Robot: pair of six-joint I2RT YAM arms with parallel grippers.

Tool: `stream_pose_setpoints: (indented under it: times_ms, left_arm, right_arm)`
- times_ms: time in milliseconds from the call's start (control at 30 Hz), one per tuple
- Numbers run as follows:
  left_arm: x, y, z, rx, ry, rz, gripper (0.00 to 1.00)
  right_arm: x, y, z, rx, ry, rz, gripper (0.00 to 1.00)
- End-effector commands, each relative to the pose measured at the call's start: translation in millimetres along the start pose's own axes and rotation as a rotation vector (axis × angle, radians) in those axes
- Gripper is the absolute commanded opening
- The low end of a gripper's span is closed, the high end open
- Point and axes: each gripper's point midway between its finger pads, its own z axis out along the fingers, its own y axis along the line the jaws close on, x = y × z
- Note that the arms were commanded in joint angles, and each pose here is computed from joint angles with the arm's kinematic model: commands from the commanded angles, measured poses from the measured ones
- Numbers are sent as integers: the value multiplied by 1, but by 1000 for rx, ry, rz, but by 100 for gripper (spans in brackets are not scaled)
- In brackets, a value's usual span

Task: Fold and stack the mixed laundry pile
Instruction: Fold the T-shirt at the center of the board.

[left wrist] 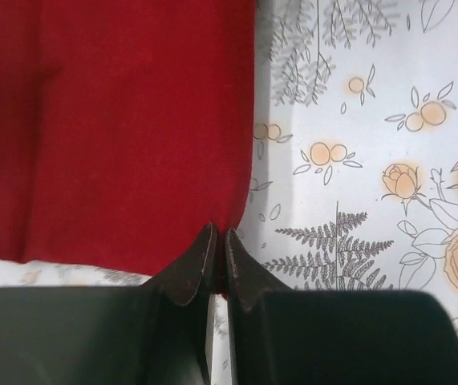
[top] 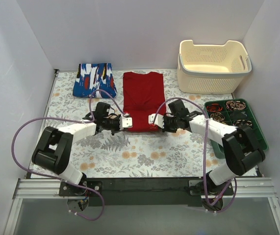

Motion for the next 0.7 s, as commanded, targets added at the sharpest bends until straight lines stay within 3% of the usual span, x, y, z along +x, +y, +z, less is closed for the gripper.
stream_pose_setpoints:
  times_ms: [0,167,400,533,667]
  left_arm:
    - [-47,11,-33,-38,-60,51,0]
    - [-68,-31,-63,8,-85,159,0]
    - [-97,-114,-110,131,-140,55,0]
    - [-112,-108,-124,66,-143,-40,0]
    - [-109,-73,-118,10,-118,-80,0]
  right_arm:
    - [-41,-19,-52,67,-70,12,1]
    - [-38,19,-75,-25,-53,24,1]
    - [-58,84,-116,-102,-101,36,1]
    - [-77,75,-132,-70,-132,30,1]
    - [-88,44,-122,-63,-99,-24,1]
